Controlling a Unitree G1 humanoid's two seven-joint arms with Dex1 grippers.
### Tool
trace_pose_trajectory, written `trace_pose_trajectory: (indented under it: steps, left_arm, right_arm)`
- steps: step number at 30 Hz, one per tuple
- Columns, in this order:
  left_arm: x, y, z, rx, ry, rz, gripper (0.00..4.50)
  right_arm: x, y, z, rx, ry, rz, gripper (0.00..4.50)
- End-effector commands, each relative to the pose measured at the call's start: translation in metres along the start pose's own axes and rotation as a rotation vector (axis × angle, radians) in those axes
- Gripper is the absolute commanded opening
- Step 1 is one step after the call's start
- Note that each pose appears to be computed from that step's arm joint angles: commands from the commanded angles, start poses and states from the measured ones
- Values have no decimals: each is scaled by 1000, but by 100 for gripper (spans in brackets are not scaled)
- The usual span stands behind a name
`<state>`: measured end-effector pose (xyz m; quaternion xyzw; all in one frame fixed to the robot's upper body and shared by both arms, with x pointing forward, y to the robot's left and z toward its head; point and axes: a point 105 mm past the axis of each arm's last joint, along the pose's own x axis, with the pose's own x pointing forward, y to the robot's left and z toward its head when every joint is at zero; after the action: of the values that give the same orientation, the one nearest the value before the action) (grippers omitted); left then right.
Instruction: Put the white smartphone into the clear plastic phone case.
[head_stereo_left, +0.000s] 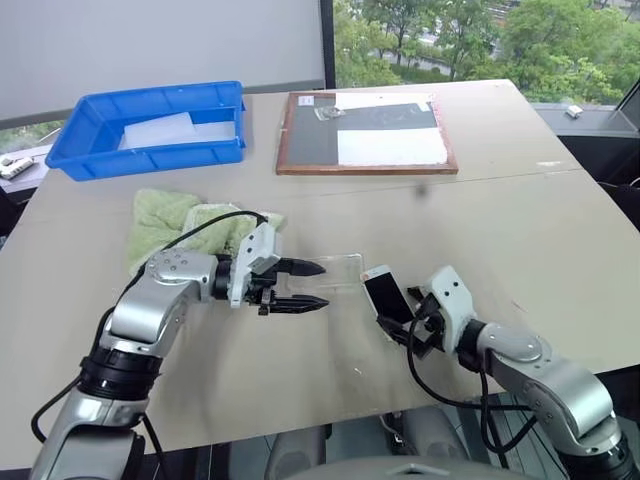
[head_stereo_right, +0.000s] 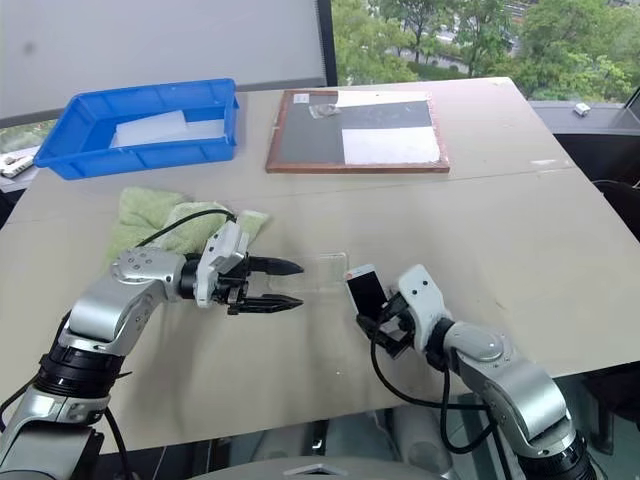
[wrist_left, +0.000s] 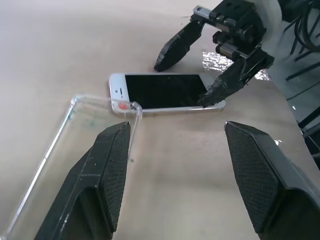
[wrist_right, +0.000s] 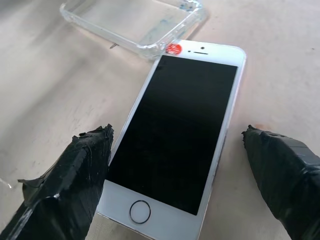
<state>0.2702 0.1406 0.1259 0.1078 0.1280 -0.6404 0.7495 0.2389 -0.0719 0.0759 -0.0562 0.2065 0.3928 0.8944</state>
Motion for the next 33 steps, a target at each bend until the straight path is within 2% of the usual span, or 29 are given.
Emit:
trace_pose_trajectory:
  steps: [1,3,8,11,15,16,18,19,20,25,30,33]
  left_arm:
    - [-6,-1,9,36,-21,17,308]
    - [-6,-2,8,31,-20,19,308]
    - [-4,-6,5,22,-22,20,308]
    - [-4,-6,3,20,-15,20,308]
    - [-3,-4,3,24,-18,31,308]
    - [-3,-4,4,25,-20,32,310]
    - [-1,-4,4,27,-25,35,310]
    - [-1,-3,5,30,-29,38,310]
    - [0,-3,5,32,-32,40,310]
    - [0,1,7,43,-55,93,310]
    - [-11,0,3,25,-61,164,310]
    - [-14,1,1,16,-64,200,310]
  right_arm:
    - [10,21,-3,25,27,102,450]
    - [13,24,0,30,28,108,450]
    - [22,17,-14,-23,141,28,450]
    - [26,16,-34,-99,256,-3,450]
    - [22,12,-54,-146,344,-27,450]
    - [20,9,-57,-148,353,-36,425]
    - [15,3,-60,-134,359,-59,365]
    - [11,-2,-60,-130,359,-76,348]
    - [10,-6,-61,-128,358,-88,310]
    - [-19,-43,-56,-99,340,-202,302]
    - [-42,-81,-35,-35,217,-319,302]
    - [-48,-93,-20,-92,147,-307,302]
